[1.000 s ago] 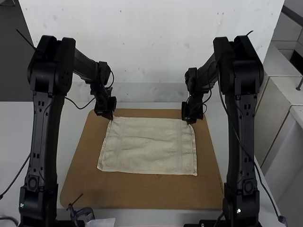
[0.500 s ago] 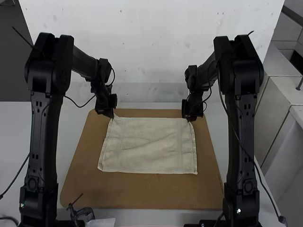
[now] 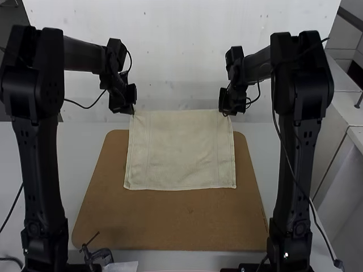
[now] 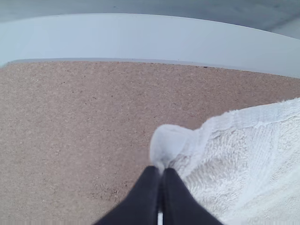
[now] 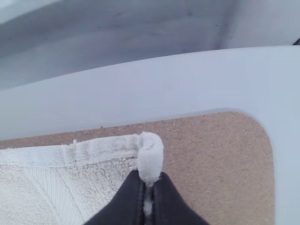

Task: Fold the towel.

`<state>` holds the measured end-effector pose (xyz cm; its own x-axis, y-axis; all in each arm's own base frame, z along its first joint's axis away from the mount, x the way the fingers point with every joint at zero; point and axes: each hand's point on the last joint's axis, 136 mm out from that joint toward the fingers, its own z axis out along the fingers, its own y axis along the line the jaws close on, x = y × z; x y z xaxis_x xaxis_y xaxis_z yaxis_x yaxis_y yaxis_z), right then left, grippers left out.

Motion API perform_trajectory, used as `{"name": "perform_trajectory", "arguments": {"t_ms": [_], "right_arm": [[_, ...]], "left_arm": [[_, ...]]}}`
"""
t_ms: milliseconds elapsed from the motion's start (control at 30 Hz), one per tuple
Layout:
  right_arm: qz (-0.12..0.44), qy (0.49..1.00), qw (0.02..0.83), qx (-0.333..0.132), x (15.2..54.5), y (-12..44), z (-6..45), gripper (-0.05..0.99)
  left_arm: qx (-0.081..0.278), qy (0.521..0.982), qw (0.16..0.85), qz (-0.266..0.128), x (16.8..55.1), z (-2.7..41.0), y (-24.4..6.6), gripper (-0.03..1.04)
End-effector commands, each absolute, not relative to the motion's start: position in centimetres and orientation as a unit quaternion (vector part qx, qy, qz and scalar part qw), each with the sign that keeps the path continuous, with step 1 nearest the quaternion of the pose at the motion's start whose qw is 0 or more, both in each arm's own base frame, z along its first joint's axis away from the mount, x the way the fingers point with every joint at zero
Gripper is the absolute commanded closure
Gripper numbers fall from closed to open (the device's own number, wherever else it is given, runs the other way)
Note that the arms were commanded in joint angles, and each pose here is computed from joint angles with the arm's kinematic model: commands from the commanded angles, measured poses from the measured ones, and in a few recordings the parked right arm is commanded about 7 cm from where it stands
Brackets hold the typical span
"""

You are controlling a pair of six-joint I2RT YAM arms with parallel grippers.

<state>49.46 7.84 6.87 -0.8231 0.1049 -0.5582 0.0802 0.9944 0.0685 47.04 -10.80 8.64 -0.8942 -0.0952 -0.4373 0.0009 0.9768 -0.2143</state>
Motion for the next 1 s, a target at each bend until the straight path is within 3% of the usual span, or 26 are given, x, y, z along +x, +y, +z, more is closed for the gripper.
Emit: {"name": "perform_trajectory", "arguments": {"t_ms": [0, 467, 967], "right_arm": [[0.023, 0.946, 0.319, 0.052, 48.8, 8.1, 9.5, 0.92], [0.012, 0.966, 0.259, -0.001, 39.5, 9.1, 6.0, 0.92], [0.001, 0.969, 0.247, -0.02, 33.2, 6.7, 5.5, 0.92]], "left_arm": [[-0.031, 0.968, 0.226, -0.102, 45.3, 8.9, -10.5, 1.0], [-0.002, 0.975, 0.198, -0.096, 37.1, 6.9, -11.2, 1.0], [0.032, 0.975, 0.194, -0.1, 30.1, 6.8, -11.7, 1.0]]}}
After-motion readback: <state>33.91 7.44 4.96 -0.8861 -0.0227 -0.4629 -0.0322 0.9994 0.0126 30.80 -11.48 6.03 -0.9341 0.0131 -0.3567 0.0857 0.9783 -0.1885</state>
